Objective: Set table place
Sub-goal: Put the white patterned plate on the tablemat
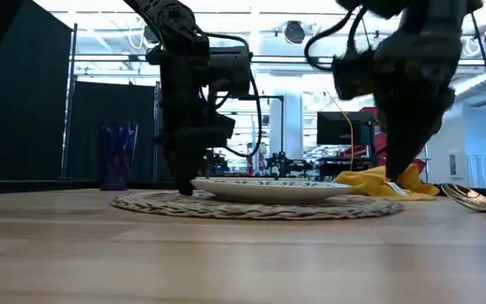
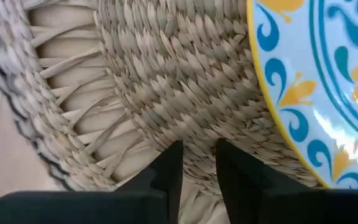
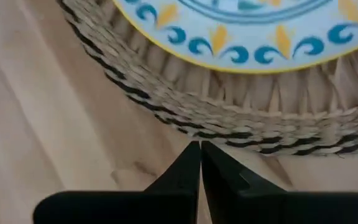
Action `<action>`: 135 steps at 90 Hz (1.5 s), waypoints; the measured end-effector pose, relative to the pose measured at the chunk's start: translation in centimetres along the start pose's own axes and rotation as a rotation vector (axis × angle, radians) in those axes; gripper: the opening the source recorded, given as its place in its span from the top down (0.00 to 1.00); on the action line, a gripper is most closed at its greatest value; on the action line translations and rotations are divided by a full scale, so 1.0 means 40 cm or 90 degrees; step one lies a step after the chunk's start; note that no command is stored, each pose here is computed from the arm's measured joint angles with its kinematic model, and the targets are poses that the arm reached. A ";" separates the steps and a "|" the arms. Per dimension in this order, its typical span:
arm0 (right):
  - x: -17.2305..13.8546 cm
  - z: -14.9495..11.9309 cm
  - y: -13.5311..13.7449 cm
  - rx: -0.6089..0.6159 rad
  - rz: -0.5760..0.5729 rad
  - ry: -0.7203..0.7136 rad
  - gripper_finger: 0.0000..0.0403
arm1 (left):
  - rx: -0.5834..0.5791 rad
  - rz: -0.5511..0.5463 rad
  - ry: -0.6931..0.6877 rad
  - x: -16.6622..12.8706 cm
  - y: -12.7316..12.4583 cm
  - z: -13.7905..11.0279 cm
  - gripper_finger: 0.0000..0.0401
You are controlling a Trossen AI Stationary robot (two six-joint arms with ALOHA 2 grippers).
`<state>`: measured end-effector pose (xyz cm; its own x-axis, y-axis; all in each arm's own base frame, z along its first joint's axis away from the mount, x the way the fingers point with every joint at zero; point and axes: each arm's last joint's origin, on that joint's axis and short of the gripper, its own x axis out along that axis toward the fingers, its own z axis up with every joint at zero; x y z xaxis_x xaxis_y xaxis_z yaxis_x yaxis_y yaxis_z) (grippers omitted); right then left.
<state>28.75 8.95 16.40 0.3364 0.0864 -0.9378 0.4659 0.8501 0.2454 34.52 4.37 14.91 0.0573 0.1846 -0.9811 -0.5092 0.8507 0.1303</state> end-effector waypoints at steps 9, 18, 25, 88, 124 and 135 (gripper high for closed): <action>0.033 0.024 0.007 0.000 0.035 -0.021 1.00 | -0.003 0.016 -0.007 0.002 0.005 0.002 0.81; 0.049 0.042 -0.001 -0.002 0.041 -0.035 1.00 | -0.005 0.012 -0.010 0.002 0.005 0.004 0.81; 0.050 0.057 -0.016 -0.004 0.035 -0.038 1.00 | -0.008 0.010 -0.012 0.001 0.000 0.002 0.81; 0.041 0.166 -0.139 0.007 0.001 -0.092 1.00 | 0.084 0.165 0.044 -0.122 -0.009 -0.054 0.81; 0.045 0.133 -0.096 -0.004 0.013 -0.076 1.00 | -0.032 0.210 0.034 -0.078 0.102 -0.034 0.81; 0.051 0.137 -0.102 0.002 0.006 -0.078 1.00 | -0.048 0.204 0.060 -0.051 0.126 -0.046 0.81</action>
<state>32.02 2.81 14.82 0.4381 0.0299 -0.8984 0.4649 0.8479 0.2549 30.27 7.36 17.29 -0.1943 0.3867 -0.9015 -0.5512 0.7172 0.4264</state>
